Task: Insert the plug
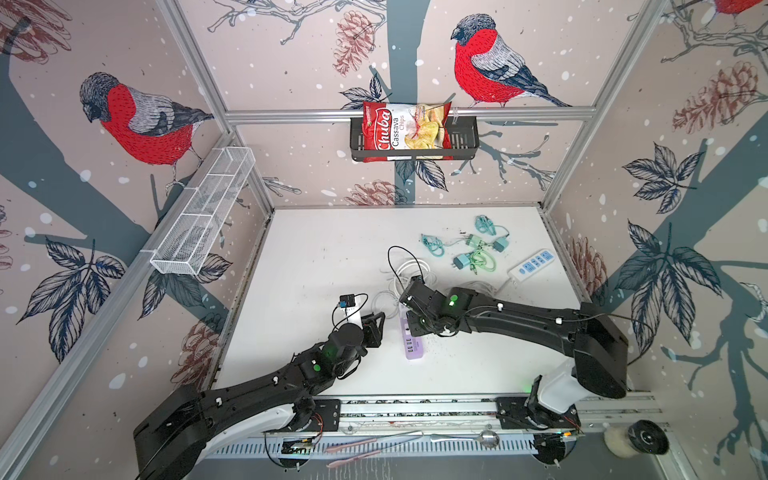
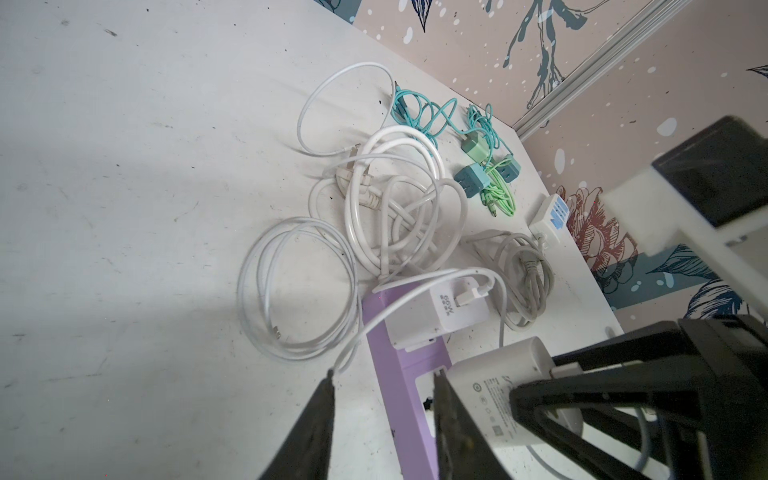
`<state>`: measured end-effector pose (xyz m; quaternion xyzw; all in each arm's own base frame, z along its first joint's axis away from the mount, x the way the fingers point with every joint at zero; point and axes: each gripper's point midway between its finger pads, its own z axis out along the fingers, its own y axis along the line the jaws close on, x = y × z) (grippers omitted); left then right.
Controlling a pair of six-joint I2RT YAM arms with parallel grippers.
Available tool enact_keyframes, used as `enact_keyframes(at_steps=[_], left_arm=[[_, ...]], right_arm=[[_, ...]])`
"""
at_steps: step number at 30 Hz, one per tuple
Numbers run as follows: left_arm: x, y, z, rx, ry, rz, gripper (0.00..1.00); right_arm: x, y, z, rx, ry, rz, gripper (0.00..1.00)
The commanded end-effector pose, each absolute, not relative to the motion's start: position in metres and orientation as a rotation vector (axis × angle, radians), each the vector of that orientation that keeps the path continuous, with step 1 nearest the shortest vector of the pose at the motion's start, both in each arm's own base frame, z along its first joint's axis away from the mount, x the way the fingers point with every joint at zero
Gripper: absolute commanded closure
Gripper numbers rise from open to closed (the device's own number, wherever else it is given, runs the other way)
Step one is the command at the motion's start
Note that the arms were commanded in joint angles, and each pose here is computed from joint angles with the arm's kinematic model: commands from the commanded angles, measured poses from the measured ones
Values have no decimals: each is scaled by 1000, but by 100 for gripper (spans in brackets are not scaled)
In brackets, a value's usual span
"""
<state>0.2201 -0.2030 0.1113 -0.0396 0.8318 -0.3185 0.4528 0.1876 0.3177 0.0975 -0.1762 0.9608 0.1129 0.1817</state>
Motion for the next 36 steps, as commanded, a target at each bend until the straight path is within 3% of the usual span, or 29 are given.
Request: enact_keyframes(at_steps=[1,23,36], left_arm=[[222,-202,111,-88,2046,-765,60],[224,-189,119,-121,2002,-721,60],[225,-172,132,-155,1954,-672,59]], right_arm=[[191,310,95,-470,2715,298,100],[177,309,76,-480,2764,266,100],[155,314,18,-580,2855,-16,100]])
